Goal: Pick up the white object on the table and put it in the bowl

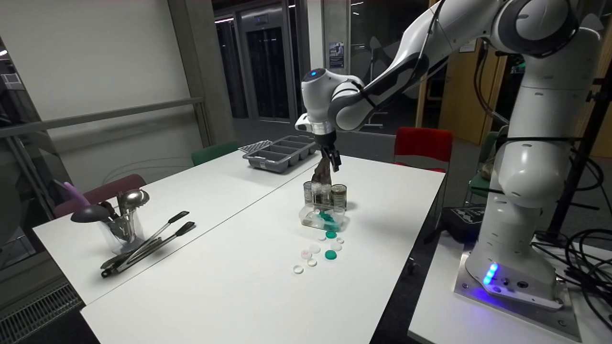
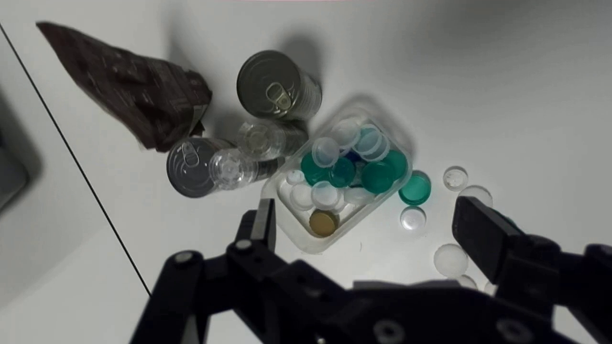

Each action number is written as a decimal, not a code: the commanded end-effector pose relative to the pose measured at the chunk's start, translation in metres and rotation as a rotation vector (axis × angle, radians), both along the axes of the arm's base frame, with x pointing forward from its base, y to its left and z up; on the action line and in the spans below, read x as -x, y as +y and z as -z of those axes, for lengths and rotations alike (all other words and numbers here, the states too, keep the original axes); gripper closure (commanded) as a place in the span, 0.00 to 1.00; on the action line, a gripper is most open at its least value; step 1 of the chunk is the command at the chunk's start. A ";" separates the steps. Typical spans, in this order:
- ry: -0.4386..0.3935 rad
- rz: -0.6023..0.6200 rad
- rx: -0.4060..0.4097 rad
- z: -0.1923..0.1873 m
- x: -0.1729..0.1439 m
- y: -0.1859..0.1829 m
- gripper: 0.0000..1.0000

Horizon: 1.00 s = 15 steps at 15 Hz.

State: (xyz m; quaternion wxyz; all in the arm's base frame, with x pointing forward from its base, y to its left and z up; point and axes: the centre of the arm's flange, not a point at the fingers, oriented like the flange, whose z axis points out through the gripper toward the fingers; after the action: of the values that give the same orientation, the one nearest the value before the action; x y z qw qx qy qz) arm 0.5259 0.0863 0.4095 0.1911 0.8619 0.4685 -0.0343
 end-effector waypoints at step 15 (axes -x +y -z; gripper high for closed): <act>0.246 -0.314 -0.562 0.035 -0.055 0.060 0.00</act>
State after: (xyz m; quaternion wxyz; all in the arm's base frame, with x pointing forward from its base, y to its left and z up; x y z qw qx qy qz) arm 0.5805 0.1466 0.3742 -0.1090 0.7875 0.6063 0.0220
